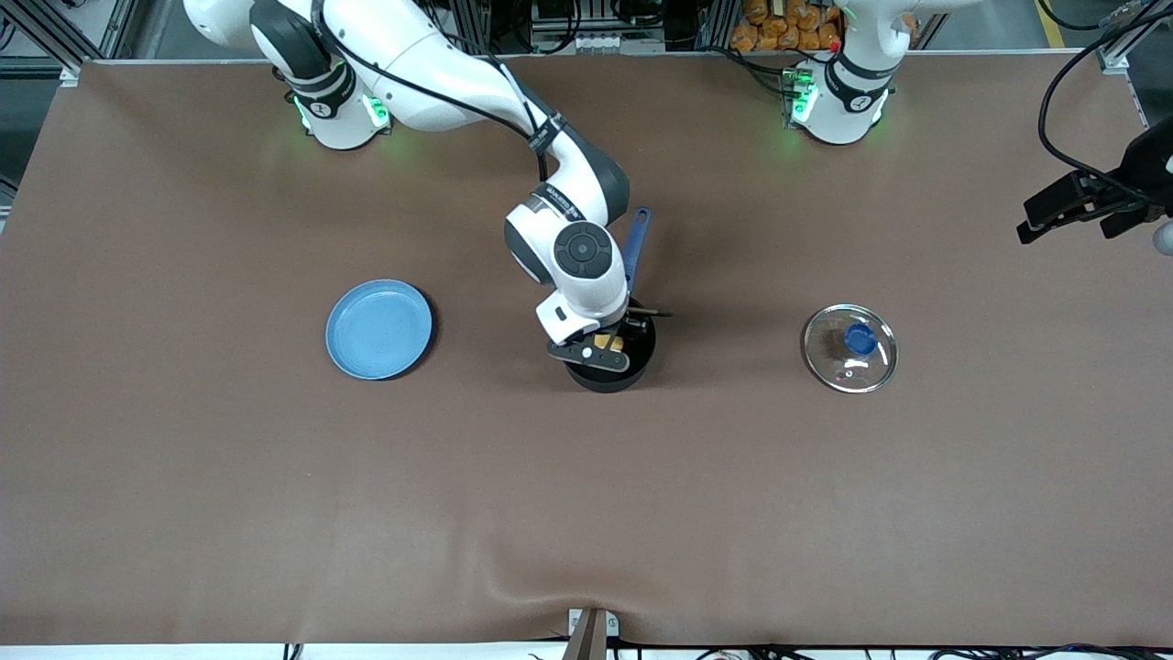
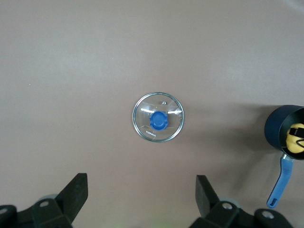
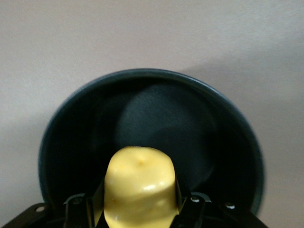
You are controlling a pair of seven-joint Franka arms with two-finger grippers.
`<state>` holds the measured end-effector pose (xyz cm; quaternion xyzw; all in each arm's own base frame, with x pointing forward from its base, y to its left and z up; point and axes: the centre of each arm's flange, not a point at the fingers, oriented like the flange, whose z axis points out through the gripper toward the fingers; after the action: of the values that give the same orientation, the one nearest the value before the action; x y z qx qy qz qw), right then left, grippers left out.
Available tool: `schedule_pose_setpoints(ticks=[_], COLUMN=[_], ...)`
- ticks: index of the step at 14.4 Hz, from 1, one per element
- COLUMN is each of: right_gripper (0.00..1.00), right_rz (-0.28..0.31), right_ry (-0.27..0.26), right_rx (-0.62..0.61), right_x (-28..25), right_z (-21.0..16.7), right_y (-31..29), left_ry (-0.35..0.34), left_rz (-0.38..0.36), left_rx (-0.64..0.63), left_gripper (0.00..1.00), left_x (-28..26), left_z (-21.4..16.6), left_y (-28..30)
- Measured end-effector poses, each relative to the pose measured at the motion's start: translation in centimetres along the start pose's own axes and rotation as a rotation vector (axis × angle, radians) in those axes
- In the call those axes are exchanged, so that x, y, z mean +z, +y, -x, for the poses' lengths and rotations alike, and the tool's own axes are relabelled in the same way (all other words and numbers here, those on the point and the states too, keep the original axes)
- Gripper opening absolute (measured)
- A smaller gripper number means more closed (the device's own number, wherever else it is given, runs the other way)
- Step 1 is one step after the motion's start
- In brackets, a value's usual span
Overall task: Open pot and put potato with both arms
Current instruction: 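Lower the potato into the saucepan and open the right gripper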
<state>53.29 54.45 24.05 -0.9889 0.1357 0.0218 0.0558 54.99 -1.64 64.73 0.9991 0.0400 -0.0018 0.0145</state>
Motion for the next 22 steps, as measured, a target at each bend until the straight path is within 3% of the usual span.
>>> schedule_pose_setpoints(ticks=[6, 14, 18, 22], right_gripper=[0.63, 0.63, 0.98, 1.00], right_rz=[0.021, 0.028, 0.025, 0.040], right_ry=[0.028, 0.026, 0.028, 0.012], right_rx=[-0.005, -0.003, 0.003, 0.034], right_x=[2.6, 3.2, 2.1, -2.3], right_z=[0.1, 0.2, 0.0, -0.3], right_y=[0.2, 0.3, 0.0, -1.0], left_ry=[-0.008, -0.008, -0.008, -0.009], left_rz=[-0.001, -0.001, -0.001, -0.001], left_rx=[0.000, 0.000, 0.000, 0.000], left_gripper=[1.00, 1.00, 1.00, 1.00], left_x=[0.4, 0.4, 0.4, 0.4], left_z=[-0.2, -0.2, -0.2, -0.2], left_y=[0.0, 0.0, 0.0, 0.0])
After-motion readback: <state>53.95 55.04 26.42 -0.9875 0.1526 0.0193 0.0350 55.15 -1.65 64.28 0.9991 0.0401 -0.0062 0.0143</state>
